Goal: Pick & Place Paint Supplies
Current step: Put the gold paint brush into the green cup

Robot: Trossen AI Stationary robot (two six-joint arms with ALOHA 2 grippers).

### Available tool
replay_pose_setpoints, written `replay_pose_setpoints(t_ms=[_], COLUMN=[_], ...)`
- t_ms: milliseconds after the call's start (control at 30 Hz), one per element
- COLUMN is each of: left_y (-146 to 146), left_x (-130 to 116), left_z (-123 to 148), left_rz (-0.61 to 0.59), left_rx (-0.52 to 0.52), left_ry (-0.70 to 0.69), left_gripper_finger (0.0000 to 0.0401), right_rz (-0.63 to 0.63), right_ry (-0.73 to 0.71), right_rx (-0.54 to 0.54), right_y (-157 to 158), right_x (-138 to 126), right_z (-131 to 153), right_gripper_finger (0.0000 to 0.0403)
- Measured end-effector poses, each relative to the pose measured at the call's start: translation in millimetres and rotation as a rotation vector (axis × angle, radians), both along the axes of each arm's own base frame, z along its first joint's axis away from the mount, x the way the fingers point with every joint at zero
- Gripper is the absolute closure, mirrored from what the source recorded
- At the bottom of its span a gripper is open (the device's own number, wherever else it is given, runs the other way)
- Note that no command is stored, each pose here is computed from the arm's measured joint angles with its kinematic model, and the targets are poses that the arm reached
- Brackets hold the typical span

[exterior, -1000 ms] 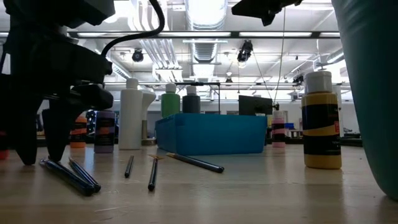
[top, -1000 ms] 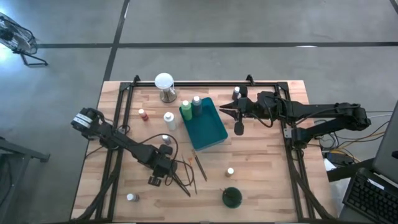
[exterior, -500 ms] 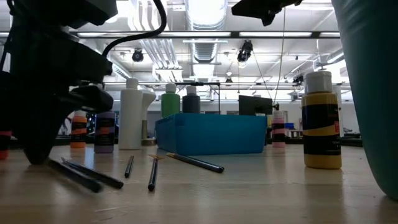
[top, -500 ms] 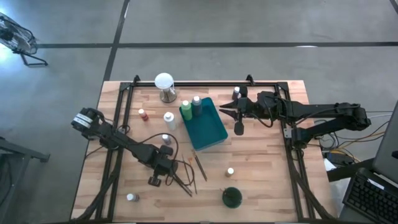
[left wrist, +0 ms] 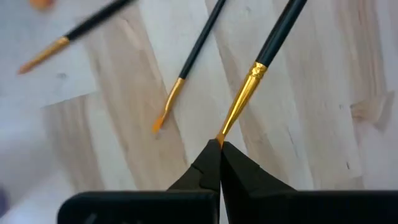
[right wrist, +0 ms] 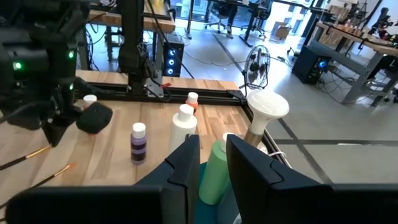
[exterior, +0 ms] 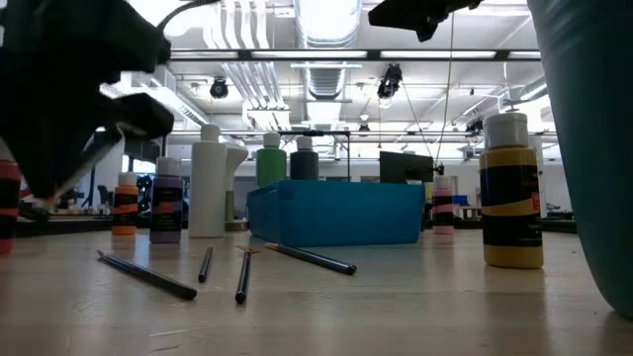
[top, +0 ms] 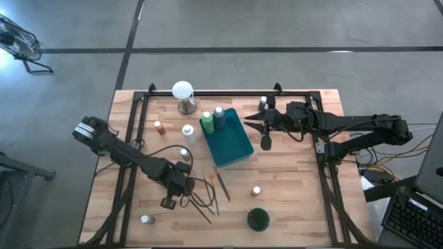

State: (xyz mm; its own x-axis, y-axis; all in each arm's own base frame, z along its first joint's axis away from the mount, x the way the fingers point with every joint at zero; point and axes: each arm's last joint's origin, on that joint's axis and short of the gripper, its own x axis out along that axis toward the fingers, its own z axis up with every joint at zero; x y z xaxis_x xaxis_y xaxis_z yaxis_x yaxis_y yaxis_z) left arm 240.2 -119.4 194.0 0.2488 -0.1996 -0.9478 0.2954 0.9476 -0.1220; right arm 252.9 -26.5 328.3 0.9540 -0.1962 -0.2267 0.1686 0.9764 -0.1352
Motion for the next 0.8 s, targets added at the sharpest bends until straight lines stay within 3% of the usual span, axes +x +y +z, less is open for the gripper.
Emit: replay_pose_setpoints(t_ms=[200, 367, 633, 800], left_y=[4.4, 9.2, 18.5, 21.2], left_x=[-4.2, -6.5, -8.3, -6.2], left_z=[23.9, 48.5, 102.5, 124.6], left_rz=[0.022, 0.039, -0.017, -0.193], left_rx=[0.078, 0.217, 0.57, 0.835], left_ry=[0.006, 0.033, -0.053, -0.13], left_gripper_finger=[0.04, 0.04, 0.0401, 0.0401], right_rz=[0.0, -0.009, -0.038, -0.044], right_ry=[0.005, 0.0, -0.024, -0.011], right_rx=[0.001, 0.039, 0.159, 0.23], right_y=[0.0, 0.0, -0.1, 0.4], right_x=[-0.1, -0.2, -0.2, -0.9], right_z=[-0.6, -1.1, -1.1, -3.5], right_gripper_finger=[0.035, 0.0359, 0.0339, 0.0321])
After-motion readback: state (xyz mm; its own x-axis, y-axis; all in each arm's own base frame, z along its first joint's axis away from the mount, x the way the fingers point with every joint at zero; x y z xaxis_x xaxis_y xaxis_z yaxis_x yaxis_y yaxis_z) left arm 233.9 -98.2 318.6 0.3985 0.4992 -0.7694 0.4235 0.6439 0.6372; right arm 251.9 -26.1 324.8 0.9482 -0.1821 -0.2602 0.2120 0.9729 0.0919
